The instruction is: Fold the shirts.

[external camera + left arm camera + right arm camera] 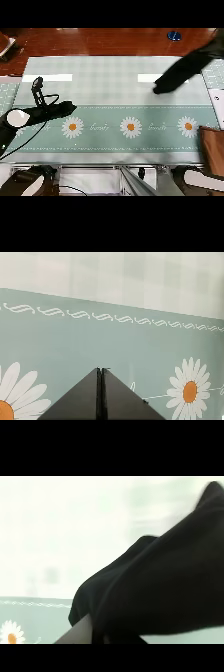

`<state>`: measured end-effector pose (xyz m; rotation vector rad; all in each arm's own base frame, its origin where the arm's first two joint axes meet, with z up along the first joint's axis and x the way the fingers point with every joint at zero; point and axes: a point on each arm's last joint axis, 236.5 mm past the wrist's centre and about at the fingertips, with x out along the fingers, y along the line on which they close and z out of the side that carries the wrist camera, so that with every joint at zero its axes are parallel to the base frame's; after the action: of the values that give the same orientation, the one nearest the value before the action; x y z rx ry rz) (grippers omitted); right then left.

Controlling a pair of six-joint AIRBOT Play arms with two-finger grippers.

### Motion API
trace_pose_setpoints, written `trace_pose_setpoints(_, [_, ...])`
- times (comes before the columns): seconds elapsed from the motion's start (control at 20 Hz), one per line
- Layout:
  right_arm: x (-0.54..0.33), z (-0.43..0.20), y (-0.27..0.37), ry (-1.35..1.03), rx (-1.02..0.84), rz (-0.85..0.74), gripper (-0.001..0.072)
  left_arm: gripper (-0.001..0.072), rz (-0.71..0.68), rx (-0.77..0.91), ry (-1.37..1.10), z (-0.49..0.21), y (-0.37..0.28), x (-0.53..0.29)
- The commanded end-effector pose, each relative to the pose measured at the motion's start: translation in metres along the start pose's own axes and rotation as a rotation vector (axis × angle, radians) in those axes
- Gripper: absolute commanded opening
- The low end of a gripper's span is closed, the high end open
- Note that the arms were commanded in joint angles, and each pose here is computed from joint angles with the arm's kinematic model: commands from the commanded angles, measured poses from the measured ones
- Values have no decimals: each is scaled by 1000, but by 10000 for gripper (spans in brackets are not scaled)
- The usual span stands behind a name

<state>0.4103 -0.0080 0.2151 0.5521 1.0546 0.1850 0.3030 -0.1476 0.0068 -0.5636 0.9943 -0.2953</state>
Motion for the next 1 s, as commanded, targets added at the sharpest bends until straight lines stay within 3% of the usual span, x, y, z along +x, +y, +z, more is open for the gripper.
trace_pose_setpoints(0.0, [-62,-19,-54,-20,151,-106,27,20,0,0,-3,1,0,0])
trace_pose_setpoints(0.35, [-163,-72,-151,-172,414,-442,27,20,0,0,-31,7,0,0])
trace_pose_setpoints(0.7, [-182,-197,-201,-134,707,-656,28,20,1,-2,-105,25,1,0])
trace_pose_setpoints(0.95, [-206,-294,-230,-36,958,-972,29,20,1,-2,-111,26,1,0])
